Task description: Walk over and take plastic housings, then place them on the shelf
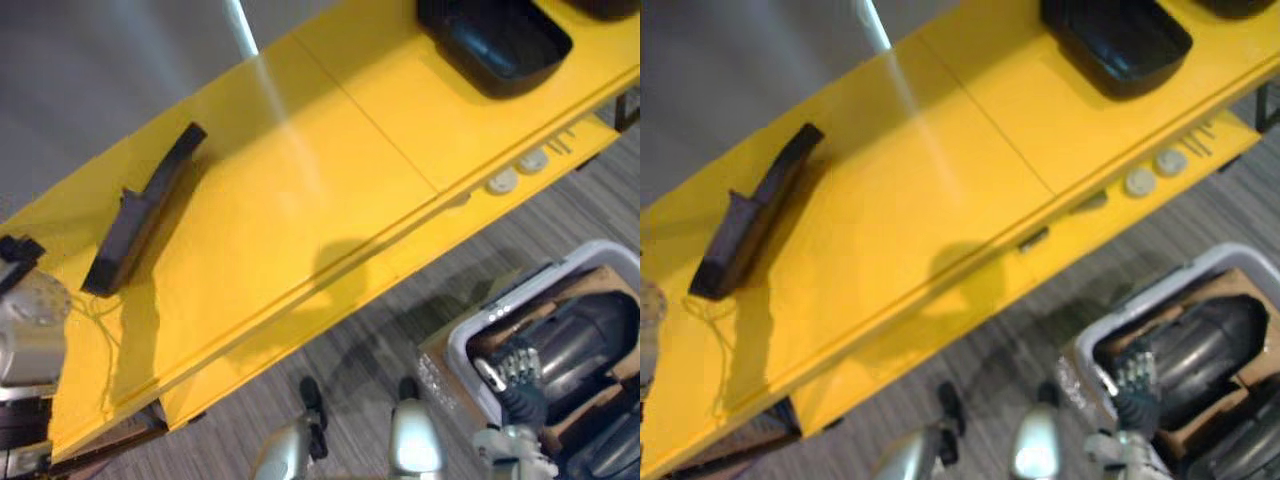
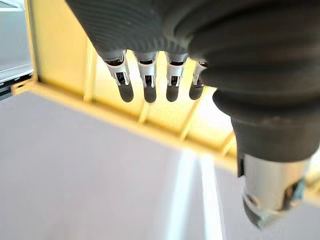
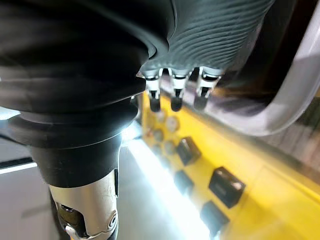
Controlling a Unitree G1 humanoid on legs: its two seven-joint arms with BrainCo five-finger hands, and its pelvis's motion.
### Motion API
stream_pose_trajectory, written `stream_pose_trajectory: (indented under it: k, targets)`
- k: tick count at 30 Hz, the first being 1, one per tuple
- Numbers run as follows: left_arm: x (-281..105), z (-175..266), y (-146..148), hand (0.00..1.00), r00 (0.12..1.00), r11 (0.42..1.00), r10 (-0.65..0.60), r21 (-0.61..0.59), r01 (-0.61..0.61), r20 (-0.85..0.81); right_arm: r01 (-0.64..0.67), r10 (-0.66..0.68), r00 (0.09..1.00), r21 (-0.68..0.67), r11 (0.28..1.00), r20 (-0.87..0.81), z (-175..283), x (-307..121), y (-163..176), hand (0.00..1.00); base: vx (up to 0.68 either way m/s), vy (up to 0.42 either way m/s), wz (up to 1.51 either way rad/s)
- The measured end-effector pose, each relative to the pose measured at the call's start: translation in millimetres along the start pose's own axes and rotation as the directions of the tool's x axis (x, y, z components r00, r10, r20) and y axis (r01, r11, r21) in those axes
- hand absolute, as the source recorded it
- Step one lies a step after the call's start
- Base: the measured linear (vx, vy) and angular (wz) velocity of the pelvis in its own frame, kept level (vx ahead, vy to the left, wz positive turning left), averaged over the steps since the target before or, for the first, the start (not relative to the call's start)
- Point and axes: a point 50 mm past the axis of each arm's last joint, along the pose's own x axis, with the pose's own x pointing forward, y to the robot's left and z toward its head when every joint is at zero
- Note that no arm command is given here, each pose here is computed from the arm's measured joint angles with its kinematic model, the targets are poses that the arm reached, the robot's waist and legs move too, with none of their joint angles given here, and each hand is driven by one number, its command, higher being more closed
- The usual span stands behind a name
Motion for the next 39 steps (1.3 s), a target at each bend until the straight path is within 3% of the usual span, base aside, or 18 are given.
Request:
stream_pose_trajectory:
  k: [3,6,10,13,16,18,22,26,29,34,39]
  targets:
    - [12,5,10,0.00,0.999,0.989,0.053,-0.136,-0.051,0.013,0.024,-0.024,1.000,-0.015,1.000,0.004,0,0,-5,0.00,0.02,0.001,0.04]
    - [14,13,9,0.00,0.999,0.976,-0.003,-0.219,0.012,0.040,0.039,-0.039,0.999,-0.024,0.999,0.004,1,-1,-10,0.00,-0.01,0.002,0.12]
    - [14,8,8,0.00,0.998,0.955,-0.045,-0.295,0.027,-0.054,0.021,-0.021,1.000,-0.029,0.999,-0.018,-2,-1,-10,0.00,-0.01,0.000,-0.01]
    - [12,14,6,0.00,0.997,0.912,-0.063,-0.410,0.036,-0.052,0.022,-0.024,0.999,-0.040,0.999,-0.039,-6,-1,-13,0.00,0.00,0.000,0.00]
    - [8,35,-18,0.00,0.987,0.829,-0.153,-0.549,0.105,-0.042,0.014,-0.016,0.998,-0.038,0.999,-0.059,-12,5,-11,0.00,0.00,0.004,-0.03]
    - [14,41,-46,0.00,0.973,0.820,-0.217,-0.556,0.139,-0.076,-0.063,0.062,0.997,-0.017,0.998,-0.053,-14,21,8,0.00,-0.01,0.005,-0.07]
    - [3,33,-54,0.00,0.943,0.840,-0.308,-0.501,0.207,-0.125,-0.169,0.169,0.986,-0.019,0.985,-0.008,-8,31,27,0.00,0.02,0.000,-0.02]
    - [-43,1,-20,0.00,0.901,0.869,-0.312,-0.473,0.143,-0.301,-0.214,0.216,0.971,-0.028,0.976,0.107,19,34,37,0.00,0.03,-0.020,0.17]
    - [-67,-6,11,0.00,0.888,0.886,-0.275,-0.457,0.085,-0.369,-0.177,0.184,0.963,-0.049,0.983,0.199,39,41,33,0.00,0.01,-0.030,0.36]
    - [-75,-11,49,0.00,0.902,0.920,-0.199,-0.389,0.037,-0.383,-0.140,0.147,0.936,-0.043,0.989,0.319,67,56,37,0.00,-0.05,-0.008,0.28]
    - [-84,-17,68,0.00,0.886,0.940,-0.184,-0.340,0.032,-0.425,-0.090,0.128,0.917,-0.117,0.989,0.378,86,63,36,0.00,-0.08,0.014,0.09]
